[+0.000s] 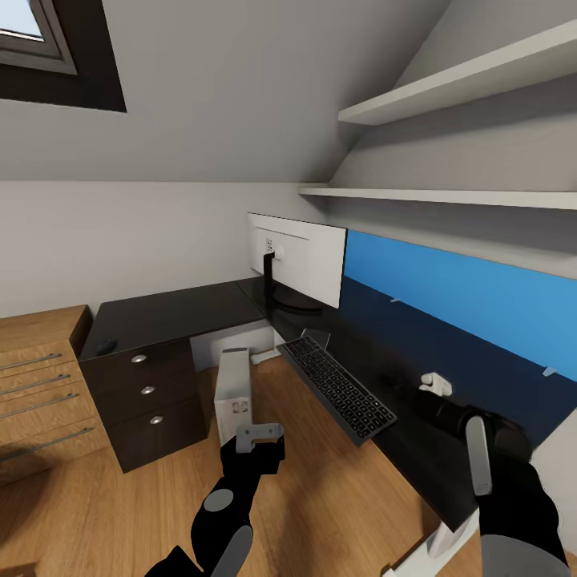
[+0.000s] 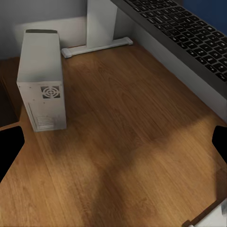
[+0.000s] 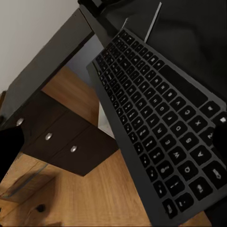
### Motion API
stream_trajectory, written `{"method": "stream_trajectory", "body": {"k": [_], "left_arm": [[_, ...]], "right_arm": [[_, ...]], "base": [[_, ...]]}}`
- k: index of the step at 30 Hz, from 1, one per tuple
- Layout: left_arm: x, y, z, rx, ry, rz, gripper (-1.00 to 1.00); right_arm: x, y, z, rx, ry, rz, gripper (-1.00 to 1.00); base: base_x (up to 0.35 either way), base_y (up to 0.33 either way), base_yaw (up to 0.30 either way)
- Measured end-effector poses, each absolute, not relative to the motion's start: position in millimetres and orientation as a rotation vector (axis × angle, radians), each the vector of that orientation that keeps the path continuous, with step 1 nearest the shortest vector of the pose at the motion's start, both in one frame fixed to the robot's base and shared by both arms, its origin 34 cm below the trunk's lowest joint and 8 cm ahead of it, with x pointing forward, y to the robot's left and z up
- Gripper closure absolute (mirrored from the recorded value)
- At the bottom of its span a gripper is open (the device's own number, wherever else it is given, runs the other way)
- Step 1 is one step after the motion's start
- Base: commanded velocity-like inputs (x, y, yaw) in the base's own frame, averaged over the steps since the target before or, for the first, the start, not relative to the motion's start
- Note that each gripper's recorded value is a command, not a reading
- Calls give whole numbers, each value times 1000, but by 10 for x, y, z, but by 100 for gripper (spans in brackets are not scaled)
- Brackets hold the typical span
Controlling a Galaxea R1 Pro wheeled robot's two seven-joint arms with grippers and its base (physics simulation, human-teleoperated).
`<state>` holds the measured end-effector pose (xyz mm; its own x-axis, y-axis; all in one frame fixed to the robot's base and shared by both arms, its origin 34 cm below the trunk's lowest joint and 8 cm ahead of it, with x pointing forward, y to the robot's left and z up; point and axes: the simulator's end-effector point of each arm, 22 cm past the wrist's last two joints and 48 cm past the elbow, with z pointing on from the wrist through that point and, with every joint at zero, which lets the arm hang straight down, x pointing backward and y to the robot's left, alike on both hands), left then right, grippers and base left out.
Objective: In the bedroom, organize the workspace by keeping the computer under the desk, ensuring the monitor is on the desk, placing the keyboard on the desk next to the monitor, placing the mouse on the desk next to the keyboard, moving the folder from the swivel chair onto the desk next to the mouse, stacking the notebook on top of the folder with the pen on top of the notebook, and positioning the swivel chair next to the desk.
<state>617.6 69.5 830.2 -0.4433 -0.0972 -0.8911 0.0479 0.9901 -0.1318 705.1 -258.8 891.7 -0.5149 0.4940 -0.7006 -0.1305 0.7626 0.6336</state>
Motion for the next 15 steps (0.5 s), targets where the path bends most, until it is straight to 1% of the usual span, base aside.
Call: {"method": "stream_trajectory", "body": {"k": [7,15], "left_arm": [[6174,692,8301,-34,2024,-165,-100],[6175,694,8300,-36,2024,-166,-100]], "right_arm": [[6999,-2294,8661,260,1995,949,-100],[7029,-2137,8511,253,1968,992,-100]], "base": [[0,0,0],[0,0,0]]}}
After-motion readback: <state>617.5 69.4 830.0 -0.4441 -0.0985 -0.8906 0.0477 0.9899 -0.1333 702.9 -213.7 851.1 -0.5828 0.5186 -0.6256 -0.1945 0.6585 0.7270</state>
